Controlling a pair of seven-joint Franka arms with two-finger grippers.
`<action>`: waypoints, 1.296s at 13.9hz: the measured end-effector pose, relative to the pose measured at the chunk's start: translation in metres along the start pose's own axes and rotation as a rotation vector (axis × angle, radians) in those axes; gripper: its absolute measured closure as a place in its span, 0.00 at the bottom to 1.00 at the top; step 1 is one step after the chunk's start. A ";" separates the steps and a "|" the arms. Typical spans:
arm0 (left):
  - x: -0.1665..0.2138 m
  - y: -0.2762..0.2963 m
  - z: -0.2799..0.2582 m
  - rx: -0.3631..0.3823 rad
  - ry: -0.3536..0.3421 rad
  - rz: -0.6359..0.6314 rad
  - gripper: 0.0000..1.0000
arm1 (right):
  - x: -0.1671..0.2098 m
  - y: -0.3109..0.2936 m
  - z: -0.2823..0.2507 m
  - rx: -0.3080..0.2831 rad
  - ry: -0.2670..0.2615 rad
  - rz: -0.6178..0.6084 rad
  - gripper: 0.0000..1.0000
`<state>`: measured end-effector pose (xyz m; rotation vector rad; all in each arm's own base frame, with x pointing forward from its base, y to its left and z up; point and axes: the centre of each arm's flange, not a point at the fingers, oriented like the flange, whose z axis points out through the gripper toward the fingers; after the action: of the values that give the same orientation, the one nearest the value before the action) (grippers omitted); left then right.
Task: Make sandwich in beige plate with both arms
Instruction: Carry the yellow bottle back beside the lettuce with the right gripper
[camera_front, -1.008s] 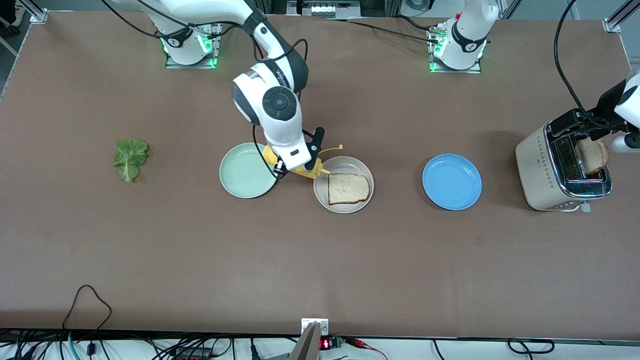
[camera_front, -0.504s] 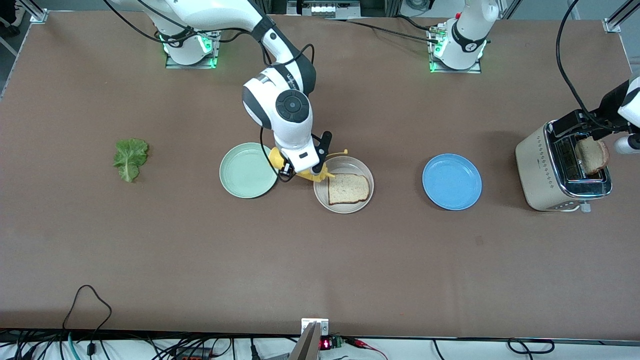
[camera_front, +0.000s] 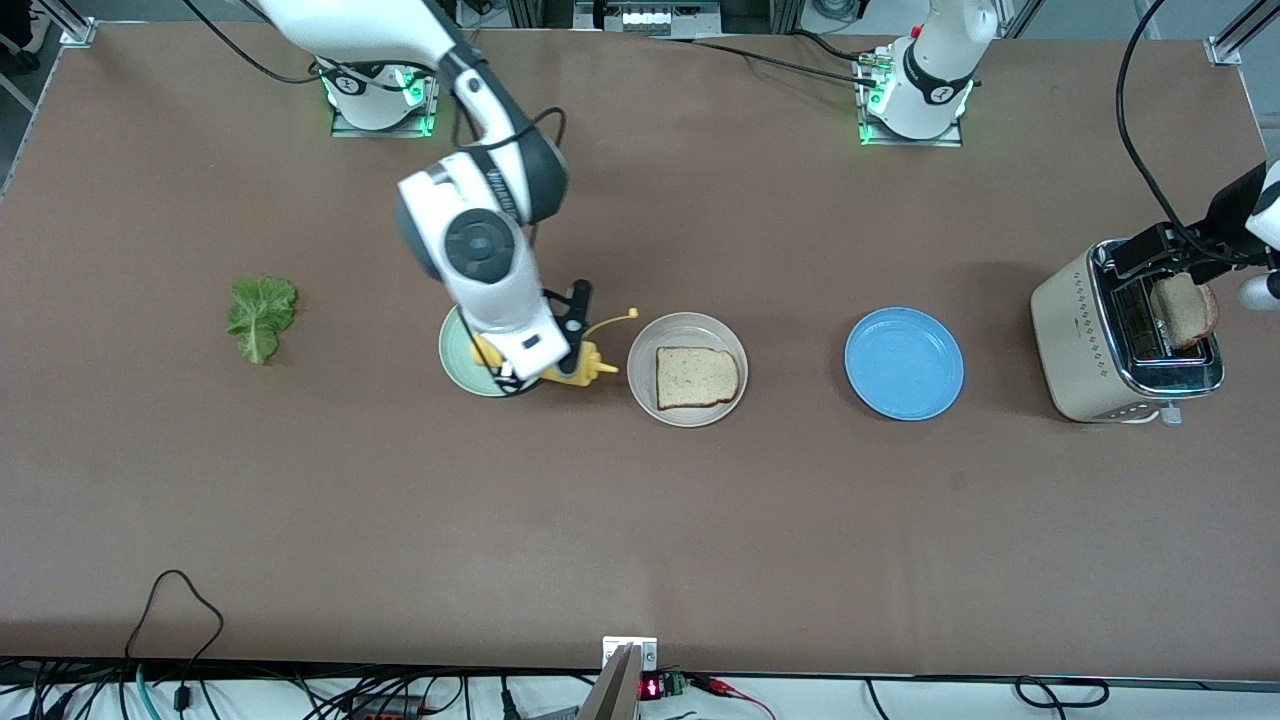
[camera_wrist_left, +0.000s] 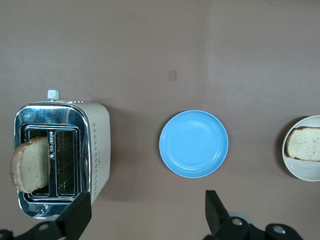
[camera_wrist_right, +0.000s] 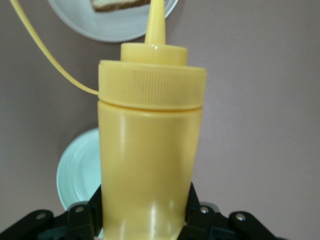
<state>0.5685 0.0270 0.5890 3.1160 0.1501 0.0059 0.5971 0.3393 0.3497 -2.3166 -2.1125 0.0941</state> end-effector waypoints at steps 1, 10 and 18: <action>0.000 0.002 0.000 0.000 0.000 0.004 0.00 | -0.027 0.011 -0.006 0.015 0.024 -0.034 0.37; 0.000 0.007 0.000 0.000 0.003 0.013 0.00 | -0.260 0.060 0.040 0.117 0.476 -0.186 0.37; 0.000 0.006 0.000 0.000 0.003 0.011 0.00 | -0.365 0.016 0.143 0.079 0.976 -0.237 0.37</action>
<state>0.5690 0.0209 0.5893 3.1164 0.1333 0.0108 0.5730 -0.0303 0.2207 -1.5142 -1.7401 -0.7619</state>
